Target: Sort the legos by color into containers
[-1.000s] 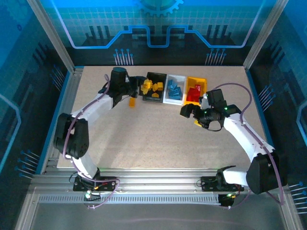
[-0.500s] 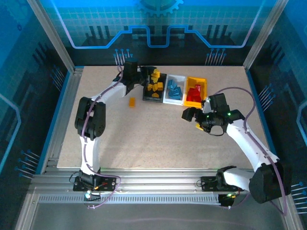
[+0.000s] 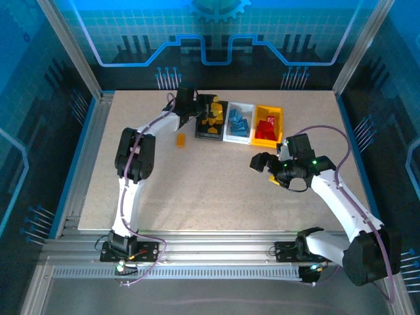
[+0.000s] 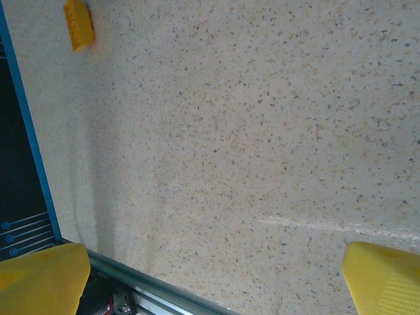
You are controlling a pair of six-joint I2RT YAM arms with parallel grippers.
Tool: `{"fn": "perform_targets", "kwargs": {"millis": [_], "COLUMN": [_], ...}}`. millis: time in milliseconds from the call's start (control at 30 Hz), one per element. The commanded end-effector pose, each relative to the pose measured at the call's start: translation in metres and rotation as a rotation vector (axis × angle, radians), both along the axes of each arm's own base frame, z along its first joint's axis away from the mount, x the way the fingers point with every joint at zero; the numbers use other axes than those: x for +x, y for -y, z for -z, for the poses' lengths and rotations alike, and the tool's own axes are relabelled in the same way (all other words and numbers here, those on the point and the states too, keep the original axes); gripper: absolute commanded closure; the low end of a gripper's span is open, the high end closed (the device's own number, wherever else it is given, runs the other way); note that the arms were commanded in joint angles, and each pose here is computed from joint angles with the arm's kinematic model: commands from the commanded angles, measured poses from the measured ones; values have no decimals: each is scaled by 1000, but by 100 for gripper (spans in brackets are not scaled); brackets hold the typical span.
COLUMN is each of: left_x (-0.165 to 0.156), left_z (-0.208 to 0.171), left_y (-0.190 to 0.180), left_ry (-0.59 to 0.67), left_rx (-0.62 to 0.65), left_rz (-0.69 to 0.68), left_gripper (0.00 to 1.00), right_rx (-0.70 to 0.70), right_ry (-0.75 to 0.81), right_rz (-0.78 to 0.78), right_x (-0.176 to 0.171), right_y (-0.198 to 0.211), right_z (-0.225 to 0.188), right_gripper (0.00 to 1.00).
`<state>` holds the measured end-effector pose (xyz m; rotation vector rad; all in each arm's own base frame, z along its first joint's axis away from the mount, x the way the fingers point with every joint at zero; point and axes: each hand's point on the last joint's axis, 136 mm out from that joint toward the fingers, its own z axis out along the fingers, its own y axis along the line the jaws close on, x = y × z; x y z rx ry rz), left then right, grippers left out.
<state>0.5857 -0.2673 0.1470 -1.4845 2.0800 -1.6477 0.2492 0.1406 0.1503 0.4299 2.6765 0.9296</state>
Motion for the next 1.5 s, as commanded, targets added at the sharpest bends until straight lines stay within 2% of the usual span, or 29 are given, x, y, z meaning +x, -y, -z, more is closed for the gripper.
{"fn": "perform_targets", "kwargs": {"millis": [0, 233, 400, 533, 700, 833, 933, 1100, 1467], "left_x": [6, 1, -23, -60, -116, -156, -175, -181, -150], "left_z": [-10, -29, -63, -72, -76, -64, -47, -14, 41], "left_y": [4, 7, 2, -26, -74, -111, -131, -140, -151], "left_ry": [14, 53, 131, 177, 228, 192, 141, 73, 12], "left_rx": [-8, -11, 98, 289, 698, 955, 1063, 1108, 1211], "left_rz": [-4, 22, 158, 283, 521, 703, 804, 898, 1011], "left_gripper": [50, 45, 40, 38, 36, 35, 34, 33, 34], "right_rx": [-2, 1, 13, 13, 16, 11, 11, -12, -33], "right_ry": [-26, -29, -24, -18, -6, 10, 21, 37, 34], "right_rz": [3, 6, 2, -22, -61, -102, -136, -195, -238], "right_x": [-5, -5, 0, 5, 15, 22, 28, 36, 44], "right_y": [-2, -2, -7, -15, -28, -38, -47, -63, -77], "right_z": [5, 5, 5, 3, -3, -7, -11, -21, -27], "right_gripper": [0, 0, 0, 0, 0, 0, 0, 0, 0]}}
